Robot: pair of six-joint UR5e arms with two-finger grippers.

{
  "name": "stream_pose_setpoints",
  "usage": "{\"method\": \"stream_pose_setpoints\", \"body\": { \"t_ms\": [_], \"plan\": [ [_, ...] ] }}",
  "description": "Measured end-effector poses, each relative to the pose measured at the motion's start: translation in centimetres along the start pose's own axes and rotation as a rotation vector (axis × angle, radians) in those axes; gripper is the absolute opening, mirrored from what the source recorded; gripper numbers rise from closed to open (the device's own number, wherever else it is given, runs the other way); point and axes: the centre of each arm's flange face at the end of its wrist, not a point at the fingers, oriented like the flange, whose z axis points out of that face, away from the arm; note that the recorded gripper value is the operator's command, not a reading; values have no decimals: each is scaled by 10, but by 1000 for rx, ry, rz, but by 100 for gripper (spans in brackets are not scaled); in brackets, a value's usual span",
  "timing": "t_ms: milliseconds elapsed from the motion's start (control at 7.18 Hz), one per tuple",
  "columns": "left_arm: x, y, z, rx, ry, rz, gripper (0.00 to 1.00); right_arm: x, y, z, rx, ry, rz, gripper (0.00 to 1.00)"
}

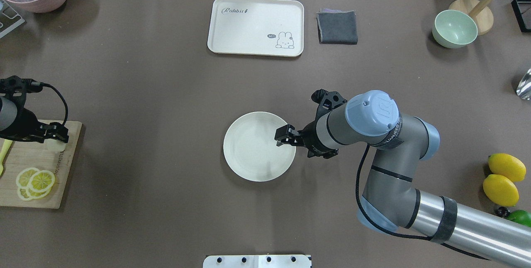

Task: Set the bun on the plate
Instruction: 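Slide the white plate centerward with the right gripper while the left reaches the bun, then release the plate and withdraw the right gripper while the left grasps the bun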

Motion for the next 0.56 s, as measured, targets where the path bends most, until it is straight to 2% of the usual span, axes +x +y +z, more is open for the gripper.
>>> {"method": "stream_pose_setpoints", "body": {
  "t_ms": [139, 279, 557],
  "plan": [
    [0, 0, 0, -1, 0, -2, 51, 0, 0, 0, 1, -1, 0, 100],
    [0, 1, 0, 1, 2, -2, 42, 0, 0, 0, 1, -1, 0, 100],
    [4, 0, -3, 13, 22, -2, 39, 0, -2, -1, 4, 0, -1, 100]
  ]
}}
